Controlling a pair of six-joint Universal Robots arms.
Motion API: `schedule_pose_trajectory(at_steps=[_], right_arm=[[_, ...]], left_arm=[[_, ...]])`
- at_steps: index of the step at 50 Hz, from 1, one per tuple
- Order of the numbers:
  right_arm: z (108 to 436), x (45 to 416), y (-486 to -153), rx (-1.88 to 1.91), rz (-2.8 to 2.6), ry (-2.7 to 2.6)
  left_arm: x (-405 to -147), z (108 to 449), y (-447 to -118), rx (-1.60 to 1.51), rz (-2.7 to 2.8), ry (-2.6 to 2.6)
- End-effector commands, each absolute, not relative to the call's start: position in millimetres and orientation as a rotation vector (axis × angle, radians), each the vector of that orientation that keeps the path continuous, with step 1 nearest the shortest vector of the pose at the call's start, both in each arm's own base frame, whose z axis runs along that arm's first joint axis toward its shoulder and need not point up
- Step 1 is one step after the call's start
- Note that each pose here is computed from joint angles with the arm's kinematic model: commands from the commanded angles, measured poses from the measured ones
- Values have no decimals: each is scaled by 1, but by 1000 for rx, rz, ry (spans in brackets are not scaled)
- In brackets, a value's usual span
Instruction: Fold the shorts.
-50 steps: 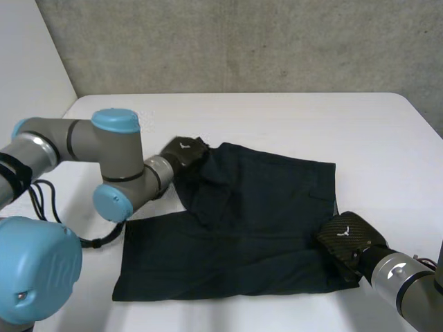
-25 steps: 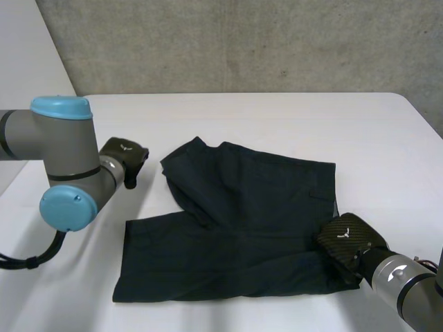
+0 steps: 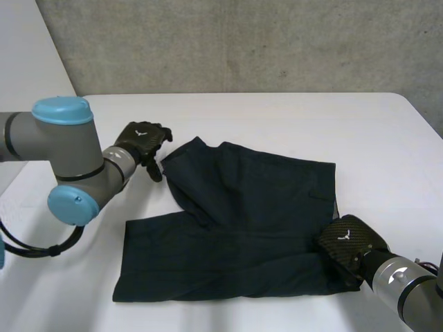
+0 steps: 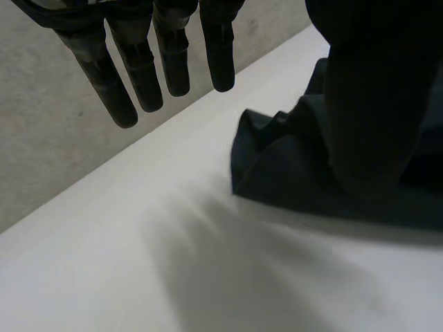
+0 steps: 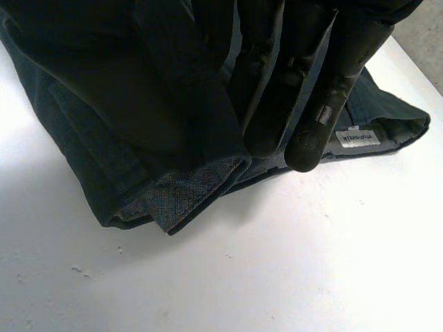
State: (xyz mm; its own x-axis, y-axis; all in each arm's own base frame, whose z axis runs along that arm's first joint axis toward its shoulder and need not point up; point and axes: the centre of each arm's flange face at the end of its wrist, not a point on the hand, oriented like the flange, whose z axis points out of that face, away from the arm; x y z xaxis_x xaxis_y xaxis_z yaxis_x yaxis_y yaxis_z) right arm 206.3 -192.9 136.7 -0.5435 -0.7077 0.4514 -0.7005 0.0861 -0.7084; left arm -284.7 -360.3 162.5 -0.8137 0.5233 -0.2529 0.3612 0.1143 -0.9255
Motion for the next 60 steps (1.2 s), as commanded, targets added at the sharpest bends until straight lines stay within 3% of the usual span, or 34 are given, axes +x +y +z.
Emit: schedule_pose_trajectory(at_steps=[1,7,18,23,42,53,57,60], right_arm=[[137,206,-193,-1498,-1500,2310],[137,206,-193,-1498,-1503,2309],[137,206,-193,-1501,-1500,2307],[137,206,-193,-1499,-1500,2308],[141,206,-192,-1498,-1523,2303],[160,205,-186,-1498,-1577,2275],[166,204,-180,-1497,-1554,2277],[169,204,-178,-1495,-1553,2274]], left_arm=[[-297,131,-359,-947,1646,-2227],[-295,129,-363,-923,1612,-2281],[-262,144,-378,-767,1797,-2535],[-256,129,-367,-848,1703,-2608],[-265,120,-347,-939,1602,-2626],[-264,187,-325,-902,1798,-2480],[-253,214,-299,-885,1825,-2444],[-249,222,-257,-926,1741,-2387]])
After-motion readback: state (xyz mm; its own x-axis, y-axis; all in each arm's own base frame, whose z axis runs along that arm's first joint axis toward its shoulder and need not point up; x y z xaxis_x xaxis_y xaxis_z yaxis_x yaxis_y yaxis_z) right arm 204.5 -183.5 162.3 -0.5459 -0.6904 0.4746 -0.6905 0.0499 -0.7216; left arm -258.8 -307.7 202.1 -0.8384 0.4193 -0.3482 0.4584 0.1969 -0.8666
